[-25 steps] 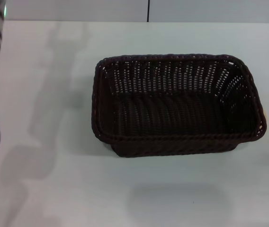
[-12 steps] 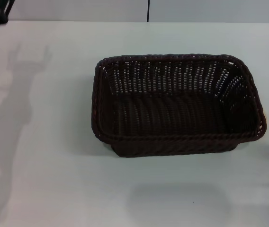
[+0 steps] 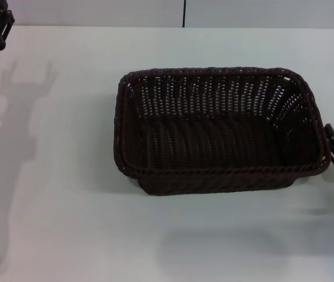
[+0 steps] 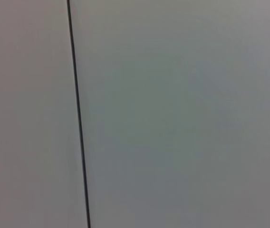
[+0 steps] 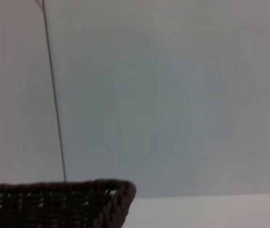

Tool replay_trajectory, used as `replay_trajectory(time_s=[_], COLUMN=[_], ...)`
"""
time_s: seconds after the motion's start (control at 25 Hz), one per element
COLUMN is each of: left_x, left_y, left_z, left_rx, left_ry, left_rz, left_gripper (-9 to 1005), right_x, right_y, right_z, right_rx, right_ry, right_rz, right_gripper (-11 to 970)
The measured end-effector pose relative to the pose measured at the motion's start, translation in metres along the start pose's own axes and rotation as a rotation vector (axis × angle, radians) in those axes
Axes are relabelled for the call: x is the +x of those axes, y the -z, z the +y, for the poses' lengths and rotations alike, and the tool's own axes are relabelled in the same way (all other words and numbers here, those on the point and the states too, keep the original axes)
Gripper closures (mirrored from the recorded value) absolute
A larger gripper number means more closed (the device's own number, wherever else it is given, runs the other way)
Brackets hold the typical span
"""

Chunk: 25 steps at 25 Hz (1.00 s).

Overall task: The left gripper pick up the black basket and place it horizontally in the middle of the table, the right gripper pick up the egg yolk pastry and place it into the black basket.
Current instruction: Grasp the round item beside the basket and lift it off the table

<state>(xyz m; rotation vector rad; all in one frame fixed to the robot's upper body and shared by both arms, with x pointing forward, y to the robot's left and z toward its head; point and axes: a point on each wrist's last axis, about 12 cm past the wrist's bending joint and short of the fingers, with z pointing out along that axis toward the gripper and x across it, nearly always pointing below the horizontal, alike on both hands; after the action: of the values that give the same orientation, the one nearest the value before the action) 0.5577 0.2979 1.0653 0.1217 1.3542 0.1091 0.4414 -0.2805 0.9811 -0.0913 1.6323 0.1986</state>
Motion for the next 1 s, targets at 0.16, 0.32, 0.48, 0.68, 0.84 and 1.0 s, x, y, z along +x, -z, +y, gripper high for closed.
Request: replay_trajectory(time_s=[0.16, 0.32, 0.48, 0.68, 0.84, 1.0], left_x=[-0.001, -0.001, -0.001, -0.001, -0.001, -0.001], left_y=[-0.003, -0.004, -0.004, -0.004, -0.004, -0.003], left_z=[-0.003, -0.004, -0.005, -0.006, -0.005, -0.006], left_rx=[0.012, 0.018, 0.022, 0.027, 0.028, 0.031], left_ry=[-0.007, -0.012, -0.017, -0.021, -0.022, -0.024], left_rz=[0.0, -0.002, -0.002, -0.004, -0.003, -0.005], left_gripper=[152, 152, 152, 152, 152, 152], right_x=[0.003, 0.004, 0.006, 0.005, 0.005, 0.007], right_y=[-0.002, -0.005, -0.01, -0.015, -0.016, -0.016], right_z=[0.001, 0.002, 0.004, 0.008, 0.011, 0.011], right_rx=[-0.006, -0.009, -0.018, -0.043, -0.05, -0.038], right_ry=[0.0, -0.006, -0.007, -0.007, -0.013, -0.021], right_rz=[0.026, 0.047, 0.071, 0.076, 0.078, 0.095], right_gripper=[262, 264, 266, 269, 271, 273])
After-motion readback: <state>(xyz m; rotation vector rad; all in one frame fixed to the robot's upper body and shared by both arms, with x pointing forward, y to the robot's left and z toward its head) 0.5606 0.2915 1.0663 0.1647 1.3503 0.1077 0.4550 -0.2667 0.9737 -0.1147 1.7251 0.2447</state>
